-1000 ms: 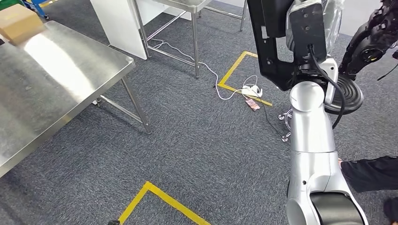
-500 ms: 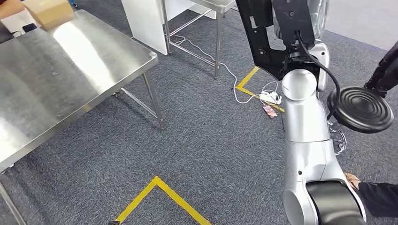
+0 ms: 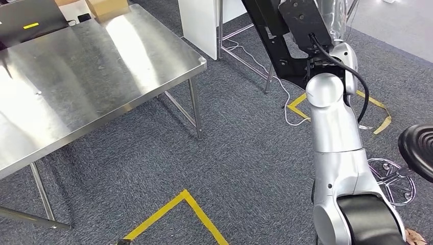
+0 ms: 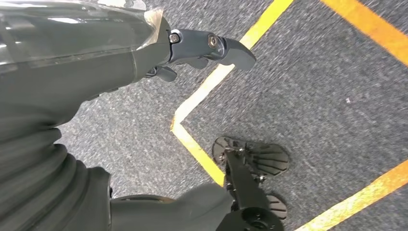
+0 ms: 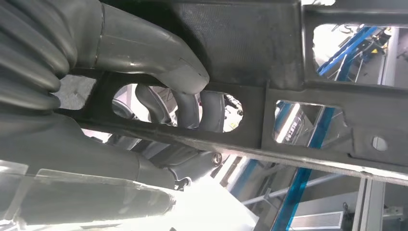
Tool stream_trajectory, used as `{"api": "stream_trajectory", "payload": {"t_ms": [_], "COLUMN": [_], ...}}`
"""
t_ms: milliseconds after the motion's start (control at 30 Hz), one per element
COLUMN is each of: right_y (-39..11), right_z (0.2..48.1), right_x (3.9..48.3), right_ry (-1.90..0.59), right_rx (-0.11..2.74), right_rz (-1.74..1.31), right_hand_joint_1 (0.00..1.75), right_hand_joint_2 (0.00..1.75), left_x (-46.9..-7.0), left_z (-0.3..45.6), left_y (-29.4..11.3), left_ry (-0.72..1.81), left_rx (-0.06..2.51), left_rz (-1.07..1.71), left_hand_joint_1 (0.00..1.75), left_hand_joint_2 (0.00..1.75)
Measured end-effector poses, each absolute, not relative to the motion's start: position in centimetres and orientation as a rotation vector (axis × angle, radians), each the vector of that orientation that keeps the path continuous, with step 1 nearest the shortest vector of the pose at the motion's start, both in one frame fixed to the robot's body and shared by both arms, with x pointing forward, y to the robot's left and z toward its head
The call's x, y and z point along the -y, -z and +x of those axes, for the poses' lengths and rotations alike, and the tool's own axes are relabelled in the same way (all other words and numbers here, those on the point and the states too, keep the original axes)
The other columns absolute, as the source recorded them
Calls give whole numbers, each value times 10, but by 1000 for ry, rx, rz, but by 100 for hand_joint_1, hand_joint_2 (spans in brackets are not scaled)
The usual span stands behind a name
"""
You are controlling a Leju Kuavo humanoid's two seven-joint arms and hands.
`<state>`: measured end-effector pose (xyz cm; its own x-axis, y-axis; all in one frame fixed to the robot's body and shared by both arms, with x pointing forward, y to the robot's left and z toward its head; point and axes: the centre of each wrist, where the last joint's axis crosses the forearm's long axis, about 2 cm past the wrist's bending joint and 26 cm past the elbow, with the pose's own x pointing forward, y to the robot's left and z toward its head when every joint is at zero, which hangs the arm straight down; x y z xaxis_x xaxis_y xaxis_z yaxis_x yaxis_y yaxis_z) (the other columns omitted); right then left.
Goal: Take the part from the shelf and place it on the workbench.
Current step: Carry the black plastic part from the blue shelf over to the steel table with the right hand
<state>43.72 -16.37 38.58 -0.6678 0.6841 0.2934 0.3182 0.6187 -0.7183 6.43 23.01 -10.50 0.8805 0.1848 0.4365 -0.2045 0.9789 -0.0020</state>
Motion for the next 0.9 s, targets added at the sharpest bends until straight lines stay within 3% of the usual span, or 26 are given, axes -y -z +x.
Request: {"api": "stream_trajectory", "payload": {"t_ms": [900], "right_y": [-389], "right_z": [444], "right_x": [138], "right_ry": [-1103], "right_rx": [2198], "right_rz": [-742], "right_hand_joint_1": [175], "right_hand_joint_2": [175], "left_x": [-231], "left_z": [62], "left_y": [105], "left_ry": [-229], "left_rx": [436], "left_rz": [83], "left_hand_joint_1": [0], "left_hand_joint_2": [175]}}
